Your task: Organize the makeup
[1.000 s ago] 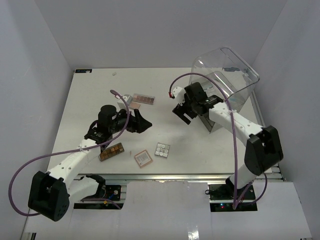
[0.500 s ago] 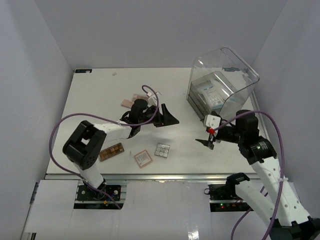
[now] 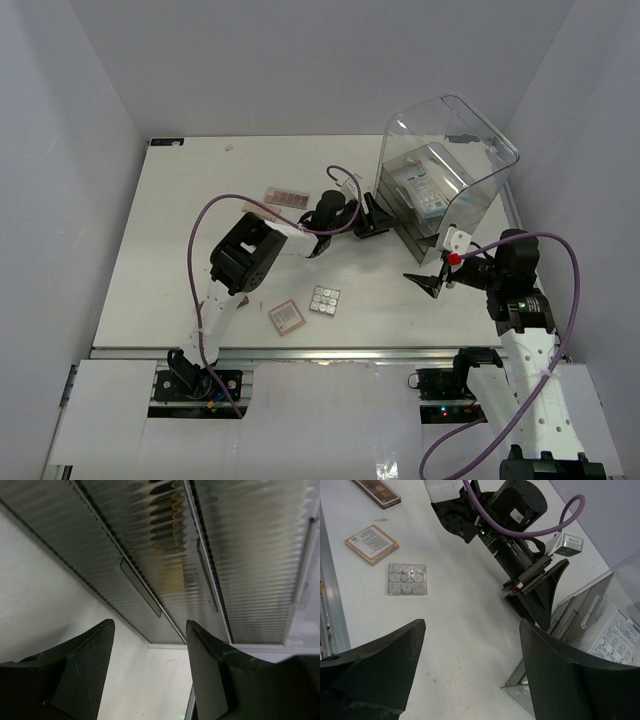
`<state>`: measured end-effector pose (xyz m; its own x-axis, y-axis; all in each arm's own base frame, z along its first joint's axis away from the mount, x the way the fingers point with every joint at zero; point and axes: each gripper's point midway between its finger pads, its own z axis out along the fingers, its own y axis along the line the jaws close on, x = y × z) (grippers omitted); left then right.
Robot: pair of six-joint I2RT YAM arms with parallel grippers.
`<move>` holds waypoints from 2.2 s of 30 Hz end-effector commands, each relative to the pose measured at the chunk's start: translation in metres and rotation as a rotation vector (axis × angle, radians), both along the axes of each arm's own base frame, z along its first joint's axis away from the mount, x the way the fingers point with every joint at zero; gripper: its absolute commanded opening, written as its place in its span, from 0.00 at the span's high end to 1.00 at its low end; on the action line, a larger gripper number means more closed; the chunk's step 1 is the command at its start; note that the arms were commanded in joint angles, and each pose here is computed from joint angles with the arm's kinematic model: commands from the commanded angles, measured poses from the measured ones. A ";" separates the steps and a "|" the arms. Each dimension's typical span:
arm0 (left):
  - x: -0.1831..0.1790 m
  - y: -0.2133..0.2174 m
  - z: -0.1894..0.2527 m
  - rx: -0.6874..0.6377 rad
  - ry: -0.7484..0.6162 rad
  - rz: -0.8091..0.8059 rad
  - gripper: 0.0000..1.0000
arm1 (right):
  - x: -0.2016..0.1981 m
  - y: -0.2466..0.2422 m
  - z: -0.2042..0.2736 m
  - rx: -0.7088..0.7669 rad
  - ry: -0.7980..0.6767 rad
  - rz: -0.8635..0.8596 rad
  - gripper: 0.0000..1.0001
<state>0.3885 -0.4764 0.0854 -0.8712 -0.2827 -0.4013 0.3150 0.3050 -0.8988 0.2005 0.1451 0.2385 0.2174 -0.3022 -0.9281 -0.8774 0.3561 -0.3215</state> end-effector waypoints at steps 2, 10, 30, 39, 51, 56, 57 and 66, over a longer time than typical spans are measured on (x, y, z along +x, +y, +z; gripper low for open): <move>0.021 -0.026 0.026 -0.071 -0.050 0.048 0.34 | -0.006 0.003 0.014 0.033 -0.044 0.029 0.18; 0.033 -0.027 0.008 -0.061 -0.011 0.103 0.52 | -0.009 0.003 0.017 0.038 -0.057 0.020 0.18; 0.020 0.001 0.004 -0.069 -0.002 0.092 0.87 | 0.000 -0.008 0.008 0.041 -0.027 -0.040 0.19; -0.018 0.060 0.020 0.024 -0.094 0.059 0.88 | 0.005 -0.011 0.000 0.041 0.002 -0.049 0.18; -0.027 0.092 0.024 0.103 -0.088 0.040 0.41 | 0.000 -0.005 -0.018 0.042 0.053 0.014 0.03; -0.023 0.109 0.048 0.165 -0.180 0.044 0.32 | -0.010 0.000 -0.027 0.000 0.066 0.112 0.10; -0.021 0.117 0.063 0.169 -0.217 0.052 0.30 | -0.012 0.002 -0.029 -0.034 0.030 0.151 0.10; -0.024 0.213 0.116 0.479 -0.412 0.178 0.02 | -0.014 0.047 -0.061 -0.374 0.028 0.355 0.10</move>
